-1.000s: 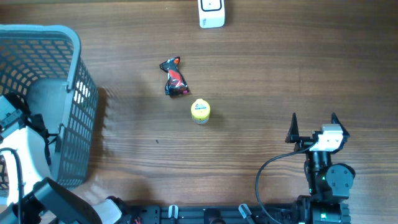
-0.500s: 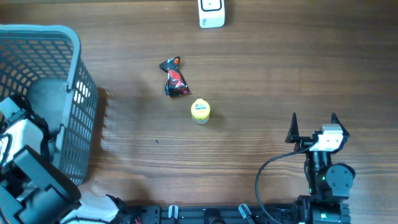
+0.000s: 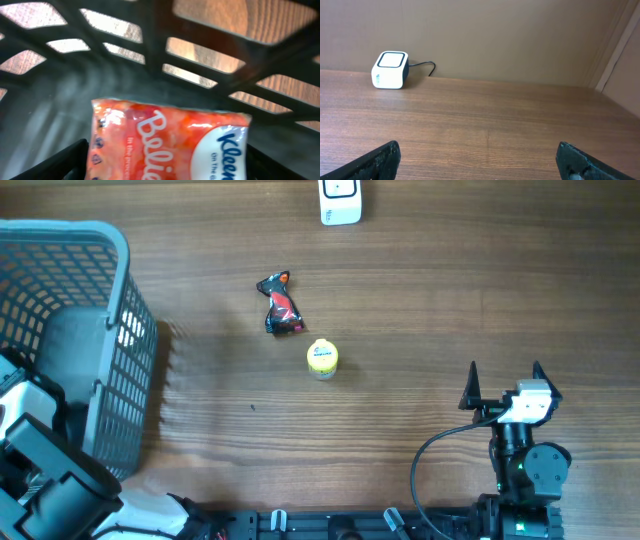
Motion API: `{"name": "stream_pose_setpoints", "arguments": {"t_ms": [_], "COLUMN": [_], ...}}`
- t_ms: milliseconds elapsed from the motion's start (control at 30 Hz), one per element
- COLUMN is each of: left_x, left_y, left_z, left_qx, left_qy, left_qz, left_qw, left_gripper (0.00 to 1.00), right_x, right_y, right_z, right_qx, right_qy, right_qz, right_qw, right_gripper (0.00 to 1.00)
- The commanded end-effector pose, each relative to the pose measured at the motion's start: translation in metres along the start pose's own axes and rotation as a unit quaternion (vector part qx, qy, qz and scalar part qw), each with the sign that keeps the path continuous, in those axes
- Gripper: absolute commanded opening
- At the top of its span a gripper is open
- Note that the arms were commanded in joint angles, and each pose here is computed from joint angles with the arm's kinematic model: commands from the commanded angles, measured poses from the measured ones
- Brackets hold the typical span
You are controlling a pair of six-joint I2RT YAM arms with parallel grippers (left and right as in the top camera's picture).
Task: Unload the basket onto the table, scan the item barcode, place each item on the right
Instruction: 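Reach the left gripper into the basket and grasp the pink tissue pack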
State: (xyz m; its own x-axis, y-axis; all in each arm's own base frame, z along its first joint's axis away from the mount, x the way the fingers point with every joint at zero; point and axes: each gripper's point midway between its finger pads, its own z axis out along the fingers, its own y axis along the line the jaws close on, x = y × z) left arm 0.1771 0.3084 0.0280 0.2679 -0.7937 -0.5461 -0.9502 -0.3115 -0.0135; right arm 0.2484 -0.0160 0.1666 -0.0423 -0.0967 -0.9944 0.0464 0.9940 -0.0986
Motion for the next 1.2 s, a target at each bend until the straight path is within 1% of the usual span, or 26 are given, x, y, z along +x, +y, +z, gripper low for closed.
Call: {"name": "stream_pose_setpoints", "arguments": {"t_ms": [0, 33, 67, 100, 133, 200, 233, 267, 300, 367, 500, 567, 700, 800, 867, 900, 933, 967, 1000, 1033, 1067, 1100, 1133, 1167], "left_x": [0.000, 0.002, 0.003, 0.006, 0.009, 0.014, 0.018, 0.022, 0.026, 0.028, 0.025, 0.020, 0.007, -0.006, -0.014, -0.017, -0.020, -0.021, -0.023, -0.024, -0.024, -0.024, -0.023, -0.021], "left_y": [0.012, 0.011, 0.011, 0.010, 0.008, 0.004, 0.001, -0.002, -0.007, -0.013, -0.034, -0.043, -0.060, -0.074, -0.080, -0.081, -0.081, -0.081, -0.077, -0.073, -0.070, -0.065, -0.062, -0.058], "left_z": [0.009, 0.009, 0.009, 0.009, 0.009, 0.009, 0.008, 0.007, 0.003, -0.004, -0.032, -0.048, -0.095, -0.147, -0.191, -0.207, -0.234, -0.249, -0.277, -0.297, -0.311, -0.331, -0.344, -0.363], "left_qx": [-0.025, -0.022, -0.019, -0.016, -0.011, -0.001, 0.009, 0.018, 0.034, 0.052, 0.116, 0.148, 0.228, 0.317, 0.390, 0.415, 0.456, 0.478, 0.517, 0.545, 0.564, 0.592, 0.607, 0.632], "left_qy": [0.000, 0.005, 0.009, 0.017, 0.024, 0.040, 0.052, 0.064, 0.082, 0.097, 0.129, 0.132, 0.127, 0.118, 0.118, 0.119, 0.123, 0.127, 0.137, 0.143, 0.149, 0.155, 0.158, 0.163], "left_qz": [0.003, 0.003, 0.003, 0.003, 0.003, 0.002, 0.002, 0.001, -0.001, -0.004, -0.016, -0.021, -0.030, -0.033, -0.038, -0.043, -0.050, -0.053, -0.057, -0.057, -0.056, -0.054, -0.052, -0.046], "left_qw": [1.000, 1.000, 1.000, 1.000, 1.000, 0.999, 0.999, 0.998, 0.996, 0.994, 0.985, 0.980, 0.965, 0.940, 0.912, 0.901, 0.880, 0.867, 0.843, 0.824, 0.810, 0.789, 0.777, 0.756], "left_gripper": [0.68, 0.61, 0.51, 0.44, 0.41, 0.41, 0.40, 0.33, 0.31, 0.32, 0.31, 0.31, 0.33, 0.36, 0.38, 0.39, 0.40, 0.41, 0.41, 0.41, 0.42, 0.43, 0.45, 0.45], "right_x": [0.000, 0.000, 0.000, 0.000, 0.000, 0.000, 0.000, 0.000, 0.000, 0.000, 0.000, 0.000, 0.000, 0.000, 0.000, 0.000, 0.000, 0.000, 0.000, 0.000, 0.000, 0.000, 0.000, 0.000], "right_y": [0.002, 0.002, 0.002, 0.002, 0.002, 0.002, 0.002, 0.002, 0.002, 0.002, 0.002, 0.002, 0.002, 0.002, 0.002, 0.002, 0.002, 0.002, 0.002, 0.002, 0.002, 0.002, 0.002, 0.002], "right_z": [0.000, 0.000, 0.000, 0.000, 0.000, 0.000, 0.000, 0.000, 0.000, 0.000, 0.000, 0.000, 0.000, 0.000, 0.000, 0.000, 0.000, 0.000, 0.000, 0.000, 0.000, 0.000, 0.000, 0.000], "right_qx": [-0.005, -0.005, -0.005, -0.005, -0.005, -0.005, -0.005, -0.005, -0.005, -0.005, -0.005, -0.005, -0.005, -0.005, -0.005, -0.005, -0.005, -0.005, -0.005, -0.005, -0.005, -0.005, -0.005, -0.005], "right_qy": [0.000, 0.000, 0.000, 0.000, 0.000, 0.000, 0.000, 0.000, 0.000, 0.000, 0.000, 0.000, 0.000, 0.000, 0.000, 0.000, 0.000, 0.000, 0.000, 0.000, 0.000, 0.000, 0.000, 0.000], "right_qz": [0.008, 0.008, 0.008, 0.008, 0.008, 0.008, 0.008, 0.008, 0.008, 0.007, 0.008, 0.007, 0.008, 0.008, 0.008, 0.008, 0.008, 0.008, 0.008, 0.008, 0.008, 0.008, 0.008, 0.008], "right_qw": [1.000, 1.000, 1.000, 1.000, 1.000, 1.000, 1.000, 1.000, 1.000, 1.000, 1.000, 1.000, 1.000, 1.000, 1.000, 1.000, 1.000, 1.000, 1.000, 1.000, 1.000, 1.000, 1.000, 1.000], "right_gripper": [1.00, 1.00, 1.00, 1.00, 0.99, 1.00, 1.00, 1.00, 1.00, 1.00, 1.00, 1.00, 1.00, 1.00, 1.00, 1.00, 1.00, 1.00, 1.00, 1.00, 1.00, 1.00, 1.00, 1.00]}}
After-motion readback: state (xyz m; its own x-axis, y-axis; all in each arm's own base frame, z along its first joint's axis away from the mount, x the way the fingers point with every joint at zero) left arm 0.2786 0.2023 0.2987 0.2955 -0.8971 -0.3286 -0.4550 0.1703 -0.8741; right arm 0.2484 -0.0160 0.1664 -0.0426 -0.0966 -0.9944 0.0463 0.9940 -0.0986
